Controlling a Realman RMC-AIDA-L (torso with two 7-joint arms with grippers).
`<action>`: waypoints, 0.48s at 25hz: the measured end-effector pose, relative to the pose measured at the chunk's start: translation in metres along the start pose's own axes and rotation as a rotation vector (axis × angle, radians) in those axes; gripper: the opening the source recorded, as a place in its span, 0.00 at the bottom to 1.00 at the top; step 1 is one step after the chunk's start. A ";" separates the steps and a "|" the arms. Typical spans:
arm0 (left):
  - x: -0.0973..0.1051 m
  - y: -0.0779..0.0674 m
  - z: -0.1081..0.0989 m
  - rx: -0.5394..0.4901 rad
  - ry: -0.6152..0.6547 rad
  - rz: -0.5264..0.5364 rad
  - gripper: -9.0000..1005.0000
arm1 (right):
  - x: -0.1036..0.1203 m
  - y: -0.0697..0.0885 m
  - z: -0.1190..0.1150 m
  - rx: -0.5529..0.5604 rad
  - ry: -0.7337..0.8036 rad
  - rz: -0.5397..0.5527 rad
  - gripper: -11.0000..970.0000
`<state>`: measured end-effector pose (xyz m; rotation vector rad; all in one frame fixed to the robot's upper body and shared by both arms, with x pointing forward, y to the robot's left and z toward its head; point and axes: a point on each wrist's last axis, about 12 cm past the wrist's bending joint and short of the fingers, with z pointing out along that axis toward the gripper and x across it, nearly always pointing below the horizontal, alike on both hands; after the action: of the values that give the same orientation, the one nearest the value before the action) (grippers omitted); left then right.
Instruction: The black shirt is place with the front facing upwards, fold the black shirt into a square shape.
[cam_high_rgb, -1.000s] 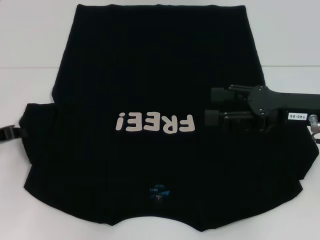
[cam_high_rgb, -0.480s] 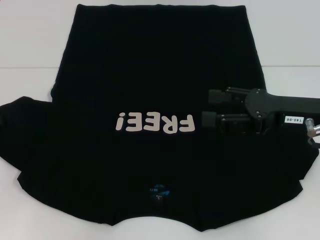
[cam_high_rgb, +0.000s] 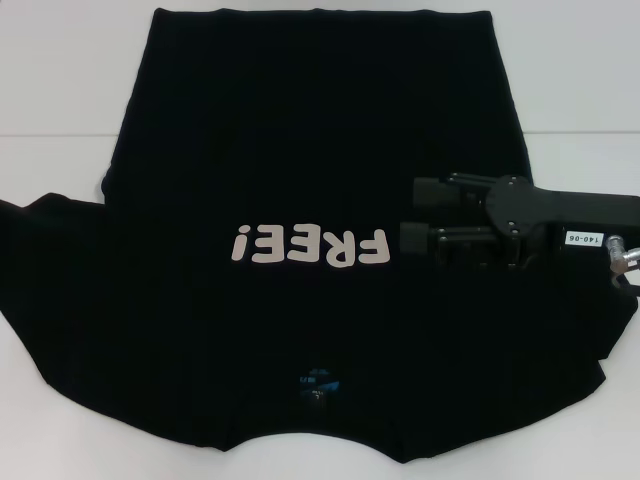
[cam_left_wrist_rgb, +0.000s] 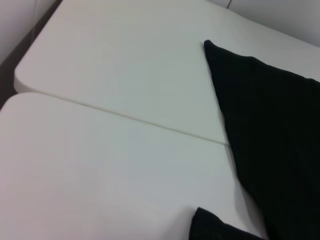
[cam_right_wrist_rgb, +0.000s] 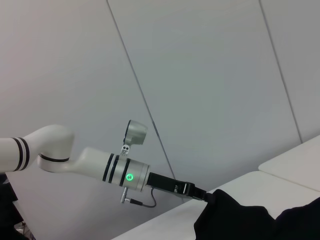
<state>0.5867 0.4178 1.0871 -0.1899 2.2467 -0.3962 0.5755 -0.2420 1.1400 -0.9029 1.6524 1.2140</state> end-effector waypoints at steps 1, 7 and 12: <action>-0.001 0.000 0.001 -0.003 -0.003 0.002 0.02 | 0.000 0.000 0.000 -0.001 0.000 -0.001 0.93; -0.005 -0.004 0.003 0.004 -0.009 0.007 0.02 | -0.002 0.000 0.001 -0.002 0.000 -0.005 0.92; -0.002 -0.016 0.002 0.104 0.021 -0.009 0.02 | -0.002 -0.001 0.001 0.002 0.000 -0.005 0.92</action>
<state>0.5895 0.4029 1.0928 -0.1420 2.2396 -0.5212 0.5773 -0.2408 1.1413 -0.9051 1.6504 1.2090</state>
